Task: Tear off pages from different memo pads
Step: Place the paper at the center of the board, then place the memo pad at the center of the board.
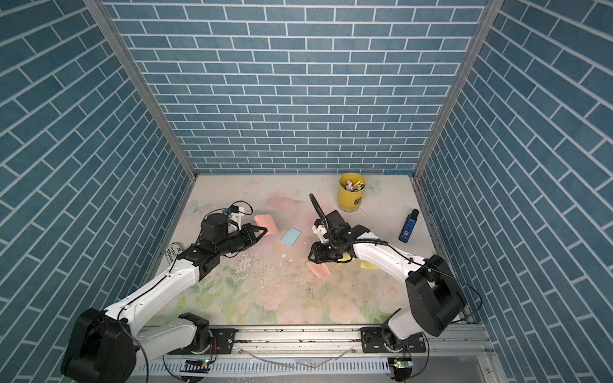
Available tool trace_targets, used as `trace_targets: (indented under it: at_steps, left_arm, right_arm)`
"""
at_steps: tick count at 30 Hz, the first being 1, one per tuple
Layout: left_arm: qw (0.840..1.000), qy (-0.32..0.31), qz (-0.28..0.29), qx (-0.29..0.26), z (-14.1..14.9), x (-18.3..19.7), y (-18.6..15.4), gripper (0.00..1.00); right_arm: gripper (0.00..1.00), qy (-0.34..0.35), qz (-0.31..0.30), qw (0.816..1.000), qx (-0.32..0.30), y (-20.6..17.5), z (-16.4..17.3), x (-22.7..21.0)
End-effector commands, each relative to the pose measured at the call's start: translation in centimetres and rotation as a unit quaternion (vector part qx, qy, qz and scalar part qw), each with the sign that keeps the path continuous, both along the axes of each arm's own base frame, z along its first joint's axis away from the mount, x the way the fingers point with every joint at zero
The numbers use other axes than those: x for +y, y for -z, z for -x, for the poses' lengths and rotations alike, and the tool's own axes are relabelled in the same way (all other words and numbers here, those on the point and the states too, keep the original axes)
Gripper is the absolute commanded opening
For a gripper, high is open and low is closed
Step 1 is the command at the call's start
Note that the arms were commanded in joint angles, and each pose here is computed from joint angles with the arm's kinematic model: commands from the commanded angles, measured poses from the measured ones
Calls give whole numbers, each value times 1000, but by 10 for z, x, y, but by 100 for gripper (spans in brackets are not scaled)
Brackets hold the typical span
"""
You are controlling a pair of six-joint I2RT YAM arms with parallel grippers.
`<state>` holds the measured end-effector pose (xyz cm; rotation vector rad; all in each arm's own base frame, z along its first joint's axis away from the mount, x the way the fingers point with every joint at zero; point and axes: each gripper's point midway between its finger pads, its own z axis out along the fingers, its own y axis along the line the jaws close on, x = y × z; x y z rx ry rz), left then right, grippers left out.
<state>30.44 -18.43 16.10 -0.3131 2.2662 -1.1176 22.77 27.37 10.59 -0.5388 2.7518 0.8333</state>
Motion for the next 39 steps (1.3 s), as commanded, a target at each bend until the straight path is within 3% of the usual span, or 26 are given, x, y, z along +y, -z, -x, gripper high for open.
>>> trace_targets:
  at_steps: [1, 7, 16, 18, 20, 22, 24, 28, 30, 35, 39]
  left_arm:
    - [999, -5, -14, 42, 9, 6, 35, 0]
    - [993, 13, -39, 112, 31, 8, 74, 1]
    - [980, 27, -107, 168, 54, 24, 109, 16]
    - [976, 27, -124, 176, 57, 28, 112, 22]
    - [971, 26, -146, 185, 61, 35, 112, 35]
    - [963, 12, -186, 196, 66, 49, 110, 49]
    - [950, -12, -237, 202, 69, 70, 105, 57]
    - [926, -76, -329, 170, 66, 111, 79, 64]
    - [925, -74, -345, 144, 55, 111, 63, 64]
    - [900, 42, -429, 54, 26, 51, 34, 64]
    - [884, 143, -446, -3, 0, -18, 32, 65]
  right_arm:
    - [40, 22, -5, 999, -34, -15, -20, 5]
    - [36, 44, 6, 999, -21, -6, -28, 7]
    - [33, 49, 2, 998, -38, -11, -33, 8]
    - [33, 47, 0, 998, -35, -11, -33, 9]
    - [32, 45, 1, 998, -33, -10, -31, 9]
    - [32, 45, 1, 998, -35, -11, -32, 8]
    - [32, 45, 4, 998, -35, -9, -32, 8]
    - [32, 52, 6, 998, -37, -7, -34, 8]
    - [32, 58, 7, 997, -42, -7, -37, 7]
    - [31, 83, 13, 995, -44, -3, -46, -1]
    - [31, 120, 23, 991, -57, -4, -54, -19]
